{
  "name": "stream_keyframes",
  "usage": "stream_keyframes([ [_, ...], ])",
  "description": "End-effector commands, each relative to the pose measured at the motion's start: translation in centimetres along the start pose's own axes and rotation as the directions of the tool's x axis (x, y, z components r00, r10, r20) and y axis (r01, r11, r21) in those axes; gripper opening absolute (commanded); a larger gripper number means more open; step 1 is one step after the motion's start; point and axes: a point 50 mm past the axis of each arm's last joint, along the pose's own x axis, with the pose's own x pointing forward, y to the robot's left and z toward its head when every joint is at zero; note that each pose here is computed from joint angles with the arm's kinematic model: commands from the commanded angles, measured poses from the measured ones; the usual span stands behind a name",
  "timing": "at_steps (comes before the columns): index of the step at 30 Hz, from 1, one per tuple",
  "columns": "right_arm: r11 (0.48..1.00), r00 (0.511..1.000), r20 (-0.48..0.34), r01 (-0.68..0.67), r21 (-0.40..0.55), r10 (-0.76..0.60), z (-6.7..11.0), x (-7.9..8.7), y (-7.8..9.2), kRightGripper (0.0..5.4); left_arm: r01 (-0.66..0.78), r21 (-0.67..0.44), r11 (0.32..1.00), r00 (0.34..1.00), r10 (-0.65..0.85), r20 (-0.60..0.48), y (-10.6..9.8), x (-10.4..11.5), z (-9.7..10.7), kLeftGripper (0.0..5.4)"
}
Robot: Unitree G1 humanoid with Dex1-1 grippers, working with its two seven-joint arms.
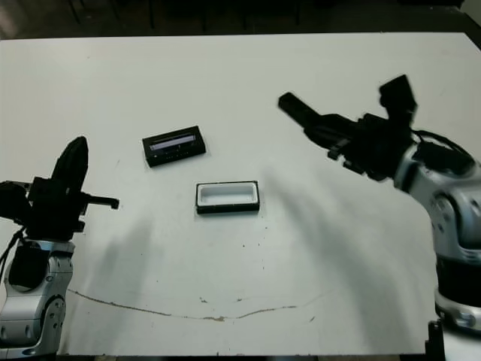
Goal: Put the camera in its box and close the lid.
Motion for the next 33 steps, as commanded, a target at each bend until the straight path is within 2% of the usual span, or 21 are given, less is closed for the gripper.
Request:
stream_keyframes([
  [1,0.989,0.995,-0.044,-0.092,-0.117,0.088,0.4,0.8,-0.3,0.48,-0.006,-0.007,1.0,0.999,0.005,-0.039,-0.1,-0.3,-0.5,0.0],
  [3,0.966,0.985,-0.092,-0.16,-0.201,0.145,0.7,1.4,-0.3,0.48,-0.003,-0.002,1.0,0.999,0.003,-0.036,-0.1,-0.2,-0.6,0.0],
  [10,0.875,0.916,-0.269,-0.375,-0.306,0.298,0.9,3.0,0.0,0.48,-0.004,0.0,1.0,0.999,0.004,-0.035,-0.2,-0.1,-0.5,0.0],
  [13,0.848,0.89,-0.314,-0.427,-0.314,0.331,1.0,3.4,0.4,0.48,-0.004,0.001,1.0,0.999,0.004,-0.035,-0.2,-0.1,-0.5,0.0],
  [17,0.821,0.867,-0.326,-0.475,-0.318,0.376,1.1,3.6,0.9,0.48,-0.008,-0.001,1.0,0.999,0.008,-0.038,-0.3,-0.1,-0.5,0.0],
  [24,0.808,0.831,-0.34,-0.532,-0.255,0.44,0.5,3.7,1.1,0.48,-0.003,0.0,1.0,0.999,0.003,-0.039,-0.2,-0.2,-0.6,0.0],
  [33,0.777,0.804,-0.374,-0.57,-0.268,0.461,-0.2,4.1,1.7,0.48,-0.008,0.003,1.0,0.999,0.008,-0.044,-0.3,-0.3,-0.7,0.0],
])
